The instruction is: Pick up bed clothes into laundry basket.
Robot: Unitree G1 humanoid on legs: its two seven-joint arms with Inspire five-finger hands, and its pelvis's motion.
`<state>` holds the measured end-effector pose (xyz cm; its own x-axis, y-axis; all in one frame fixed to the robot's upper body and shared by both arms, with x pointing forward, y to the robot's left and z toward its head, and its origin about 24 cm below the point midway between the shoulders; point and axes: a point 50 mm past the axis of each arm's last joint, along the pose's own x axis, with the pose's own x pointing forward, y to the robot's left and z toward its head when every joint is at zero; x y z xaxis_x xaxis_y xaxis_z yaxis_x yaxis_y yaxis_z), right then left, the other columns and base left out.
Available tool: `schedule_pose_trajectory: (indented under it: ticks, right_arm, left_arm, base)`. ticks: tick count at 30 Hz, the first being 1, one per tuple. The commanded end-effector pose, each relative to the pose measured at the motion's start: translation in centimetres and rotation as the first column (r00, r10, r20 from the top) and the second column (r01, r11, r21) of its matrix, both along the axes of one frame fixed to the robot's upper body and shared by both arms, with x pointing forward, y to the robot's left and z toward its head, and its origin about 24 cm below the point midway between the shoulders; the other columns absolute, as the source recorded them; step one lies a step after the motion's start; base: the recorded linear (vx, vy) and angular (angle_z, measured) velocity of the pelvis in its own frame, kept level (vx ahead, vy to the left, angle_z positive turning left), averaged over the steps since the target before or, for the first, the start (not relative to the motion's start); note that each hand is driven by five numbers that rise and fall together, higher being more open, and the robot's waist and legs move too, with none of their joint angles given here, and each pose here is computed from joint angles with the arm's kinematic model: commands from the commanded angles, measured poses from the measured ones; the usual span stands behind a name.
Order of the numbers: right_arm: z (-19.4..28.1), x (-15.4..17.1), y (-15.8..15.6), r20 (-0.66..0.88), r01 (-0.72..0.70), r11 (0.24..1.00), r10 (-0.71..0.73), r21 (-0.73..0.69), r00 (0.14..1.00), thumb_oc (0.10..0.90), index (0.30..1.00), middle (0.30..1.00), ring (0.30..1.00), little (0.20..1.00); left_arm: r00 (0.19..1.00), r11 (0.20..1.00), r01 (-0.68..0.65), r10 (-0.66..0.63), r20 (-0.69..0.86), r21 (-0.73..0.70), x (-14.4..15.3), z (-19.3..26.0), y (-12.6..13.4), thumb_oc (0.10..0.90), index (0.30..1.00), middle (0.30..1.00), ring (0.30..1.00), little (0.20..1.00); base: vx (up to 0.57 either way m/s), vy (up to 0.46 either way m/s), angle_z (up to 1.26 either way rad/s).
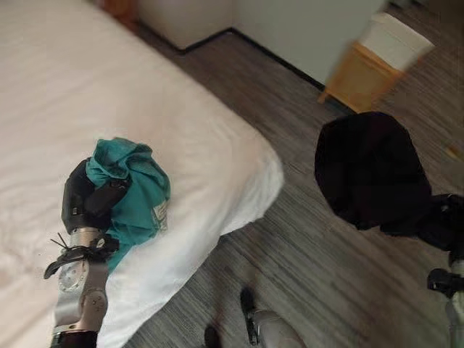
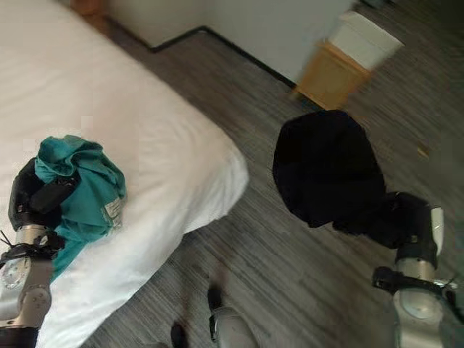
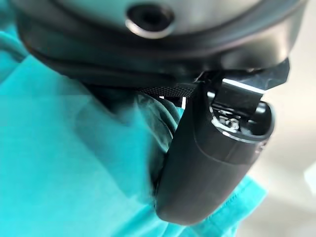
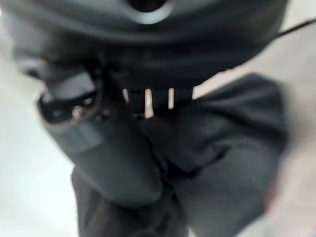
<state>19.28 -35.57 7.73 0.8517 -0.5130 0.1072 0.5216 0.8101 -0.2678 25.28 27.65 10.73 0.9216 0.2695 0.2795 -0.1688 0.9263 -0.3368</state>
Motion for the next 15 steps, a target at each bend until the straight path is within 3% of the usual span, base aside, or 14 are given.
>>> schedule_pose_trajectory:
  ticks: [1, 4, 8, 13, 15]
  right_arm:
    - [8.0, 0.7, -0.9, 0.302, 0.038, 0.978, 0.026, -0.204, 0.953, 0.4, 0.3, 0.3, 0.3, 0.3]
    - [7.0, 0.8, 0.1, 0.333, 0.004, 0.993, 0.037, -0.121, 0.942, 0.4, 0.3, 0.3, 0.3, 0.3]
    - [6.0, 1.3, 2.6, 0.386, -0.151, 0.989, 0.135, 0.011, 0.913, 0.4, 0.3, 0.3, 0.3, 0.3]
    - [7.2, 3.3, 4.6, 0.48, -0.314, 0.946, 0.239, 0.082, 0.844, 0.4, 0.3, 0.3, 0.3, 0.3]
    - [7.3, 3.1, 5.2, 0.492, -0.349, 0.934, 0.268, 0.08, 0.828, 0.4, 0.3, 0.3, 0.3, 0.3]
  left_arm:
    - [0.96, 0.994, -0.05, 0.02, 0.28, 0.1, -1.9, 5.2, 0.3, 0.4, 0.3, 0.3, 0.3, 0.3]
    - [0.964, 0.988, -0.048, 0.008, 0.267, 0.144, -2.4, 5.1, 0.3, 0.4, 0.3, 0.3, 0.3, 0.3]
    - [0.96, 0.988, -0.059, 0.016, 0.279, 0.146, -2.3, 5.5, 0.2, 0.4, 0.3, 0.3, 0.3, 0.3]
    - [0.974, 0.995, -0.027, 0.004, 0.228, 0.096, -1.8, 4.0, -1.4, 0.4, 0.3, 0.3, 0.3, 0.3]
    - [0.984, 0.99, -0.051, 0.027, 0.177, 0.131, -2.5, 3.2, -0.9, 0.4, 0.3, 0.3, 0.3, 0.3]
  base:
    - [-0.15, -0.221, -1.79]
    - [-0.17, -0.275, -1.09]
    - [-0.16, -0.368, -0.85]
    - [-0.17, -0.251, -0.5]
    - [-0.11, -0.076, -0.45]
